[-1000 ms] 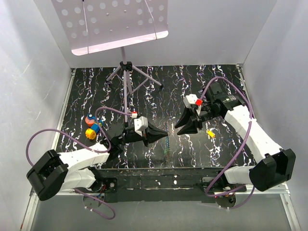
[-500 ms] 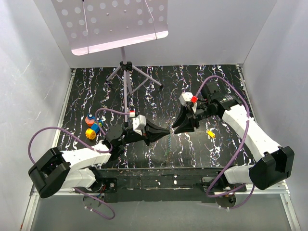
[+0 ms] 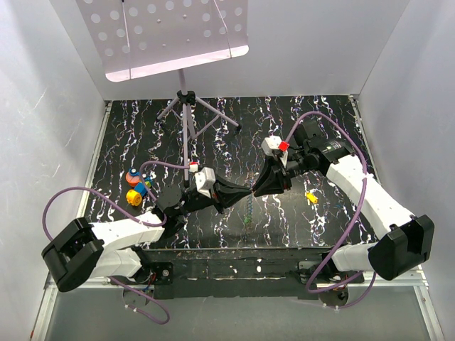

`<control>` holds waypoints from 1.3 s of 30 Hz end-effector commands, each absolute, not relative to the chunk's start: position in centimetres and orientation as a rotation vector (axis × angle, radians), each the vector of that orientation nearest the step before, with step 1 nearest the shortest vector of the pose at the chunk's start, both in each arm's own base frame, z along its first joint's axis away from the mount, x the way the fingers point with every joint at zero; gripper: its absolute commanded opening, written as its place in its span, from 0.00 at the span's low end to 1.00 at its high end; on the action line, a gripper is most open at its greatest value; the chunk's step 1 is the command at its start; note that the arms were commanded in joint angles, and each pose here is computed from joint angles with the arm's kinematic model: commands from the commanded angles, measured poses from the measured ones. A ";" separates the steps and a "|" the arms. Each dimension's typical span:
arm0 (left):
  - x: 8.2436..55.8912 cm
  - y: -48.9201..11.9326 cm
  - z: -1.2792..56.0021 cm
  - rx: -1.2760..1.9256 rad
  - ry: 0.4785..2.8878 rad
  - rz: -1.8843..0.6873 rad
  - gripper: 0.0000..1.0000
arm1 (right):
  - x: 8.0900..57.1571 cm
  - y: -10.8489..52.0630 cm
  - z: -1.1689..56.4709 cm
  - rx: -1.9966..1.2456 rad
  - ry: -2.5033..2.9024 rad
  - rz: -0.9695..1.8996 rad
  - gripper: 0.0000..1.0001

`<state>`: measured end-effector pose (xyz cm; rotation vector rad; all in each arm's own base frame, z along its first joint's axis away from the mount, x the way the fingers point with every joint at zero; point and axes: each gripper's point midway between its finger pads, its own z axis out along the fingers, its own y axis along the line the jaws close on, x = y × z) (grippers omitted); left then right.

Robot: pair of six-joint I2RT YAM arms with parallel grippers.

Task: Put the keys on the keyring

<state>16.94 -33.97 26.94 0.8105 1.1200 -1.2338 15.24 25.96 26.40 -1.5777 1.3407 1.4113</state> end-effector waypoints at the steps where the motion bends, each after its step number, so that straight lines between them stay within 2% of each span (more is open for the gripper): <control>1: 16.9 -33.4 29.7 0.742 1.033 -1.234 0.00 | 14.9 26.4 26.6 -1.577 1.325 1.440 0.29; 7: 16.8 -33.3 29.7 0.724 1.033 -1.245 0.00 | 15.0 26.5 26.4 -1.587 1.339 1.425 0.19; 13: 16.7 -33.2 29.2 0.720 1.075 -1.251 0.00 | 15.0 26.3 26.5 -1.603 1.363 1.393 0.01; 15: 17.1 -33.2 28.5 0.723 1.135 -1.242 0.03 | 15.1 26.2 26.7 -1.606 1.388 1.370 0.01; 19: 17.5 -32.4 28.3 0.708 1.251 -1.200 0.37 | 14.7 25.4 26.7 -1.697 1.430 1.281 0.01; 21: 17.8 -31.3 28.4 0.676 1.329 -1.162 0.62 | 14.0 24.5 26.3 -1.772 1.476 1.255 0.01; 26: 16.6 -29.2 28.6 0.730 1.485 -1.125 0.84 | 13.0 22.6 25.7 -1.917 1.615 1.187 0.01; 33: 13.8 -30.2 29.1 0.923 1.554 -1.234 0.88 | 12.3 22.2 25.9 -1.972 1.705 1.113 0.01; 36: 13.7 -30.7 28.4 0.987 1.524 -1.235 0.86 | 11.7 22.3 25.9 -1.987 1.730 1.128 0.01; 39: 13.8 -31.2 28.6 1.045 1.396 -1.204 0.82 | 11.2 22.7 25.7 -1.997 1.740 1.136 0.01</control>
